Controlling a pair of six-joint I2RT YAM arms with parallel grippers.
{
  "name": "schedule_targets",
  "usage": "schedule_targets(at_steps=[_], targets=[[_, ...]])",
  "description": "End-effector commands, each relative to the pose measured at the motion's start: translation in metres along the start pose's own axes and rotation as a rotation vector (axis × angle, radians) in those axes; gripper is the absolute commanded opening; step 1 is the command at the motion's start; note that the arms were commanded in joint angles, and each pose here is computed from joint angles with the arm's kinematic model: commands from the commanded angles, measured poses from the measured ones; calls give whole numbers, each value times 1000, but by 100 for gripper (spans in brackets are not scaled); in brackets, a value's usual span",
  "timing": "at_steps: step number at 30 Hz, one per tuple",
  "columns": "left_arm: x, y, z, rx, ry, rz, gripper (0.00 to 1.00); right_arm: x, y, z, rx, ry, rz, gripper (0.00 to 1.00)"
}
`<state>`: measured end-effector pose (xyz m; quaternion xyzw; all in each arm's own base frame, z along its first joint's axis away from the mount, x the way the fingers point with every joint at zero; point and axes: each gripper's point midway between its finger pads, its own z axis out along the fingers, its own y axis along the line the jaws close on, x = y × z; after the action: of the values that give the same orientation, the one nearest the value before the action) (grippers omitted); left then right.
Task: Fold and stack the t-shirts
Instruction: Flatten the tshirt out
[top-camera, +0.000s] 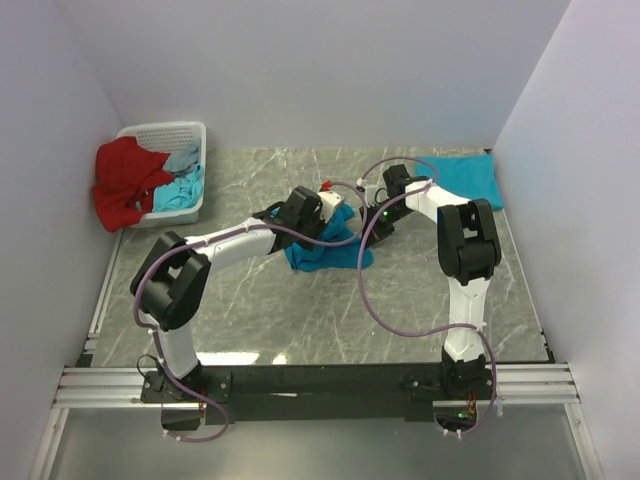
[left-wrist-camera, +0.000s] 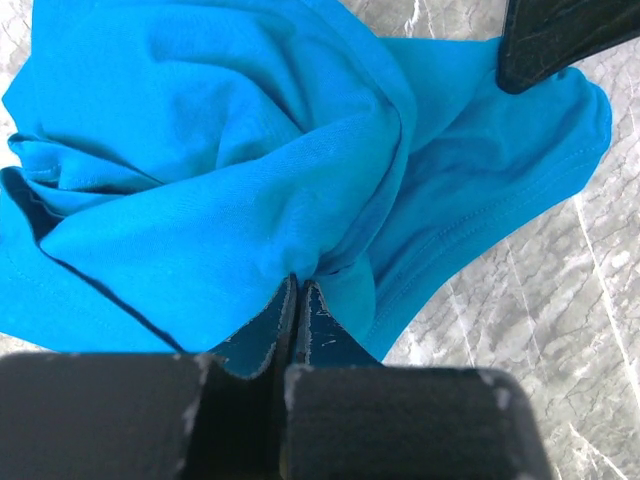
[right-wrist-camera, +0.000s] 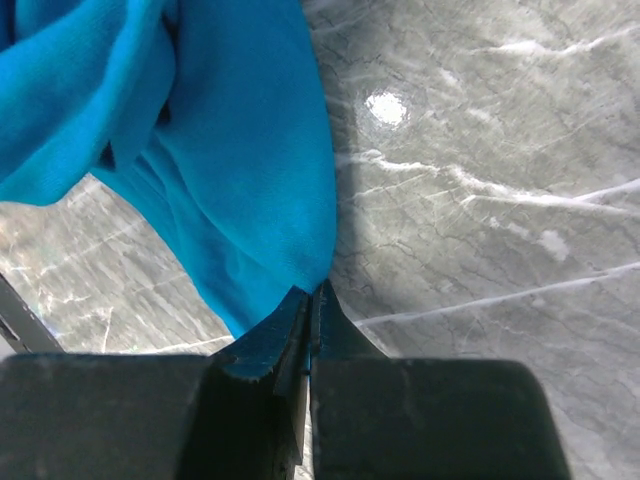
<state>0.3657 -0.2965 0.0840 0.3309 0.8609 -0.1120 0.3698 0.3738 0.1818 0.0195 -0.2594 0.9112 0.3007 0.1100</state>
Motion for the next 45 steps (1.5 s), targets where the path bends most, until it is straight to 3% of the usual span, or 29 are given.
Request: schedule_targets(at_steps=[1,5,10,11,13,15,19,20,21,22,23,24,25,26,27,28,29,31,34,37,42,45], targets=[[-27,-2,-18,9,-66,12,0,-30,7,-26,40,-90,-78,0],[-45,16,-47,-50,-133,10,0,-61,21,-68,115,-195,-164,0],[-110,76,-121,-125,-353,-111,0,-125,32,-146,279,-281,-290,0],[-132,85,-142,-125,-421,-115,0,-159,43,-181,333,-374,-353,0],[-159,100,-185,-113,-538,-173,0,-179,57,-219,394,-442,-385,0],[-185,105,-238,-128,-669,-162,0,-197,85,-277,494,-608,-474,0],[-191,92,-315,-135,-843,-125,0,-169,147,-338,455,-780,-635,0],[-173,87,-308,-122,-819,-132,0,-139,158,-339,458,-770,-698,0],[-162,78,-332,-115,-861,-134,0,-126,162,-340,470,-779,-749,0],[-148,67,-332,-68,-853,-144,0,-95,151,-303,414,-691,-757,0],[-118,55,-329,-34,-831,-153,2,-67,165,-311,448,-684,-896,0],[-97,45,-322,9,-792,-168,10,-34,162,-290,408,-600,-920,0],[-81,22,-319,120,-771,-176,39,12,156,-260,364,-522,-938,0],[-50,10,-298,173,-704,-200,51,37,149,-244,361,-451,-1004,0],[-35,-3,-311,218,-718,-203,62,65,141,-228,344,-389,-995,25],[-25,-12,-313,260,-706,-254,79,100,129,-206,344,-344,-972,48],[-10,-20,-318,286,-716,-273,88,113,117,-200,389,-313,-953,63],[-2,-30,-329,338,-739,-326,99,141,101,-180,410,-272,-912,69],[2,-40,-346,394,-811,-357,99,146,93,-170,430,-297,-870,75],[5,-25,-332,311,-788,-419,100,131,88,-155,357,-298,-779,76],[6,-7,-265,255,-554,-522,99,90,97,-127,106,-253,-621,67],[16,5,-217,200,-384,-549,94,56,92,-117,40,-222,-549,63]])
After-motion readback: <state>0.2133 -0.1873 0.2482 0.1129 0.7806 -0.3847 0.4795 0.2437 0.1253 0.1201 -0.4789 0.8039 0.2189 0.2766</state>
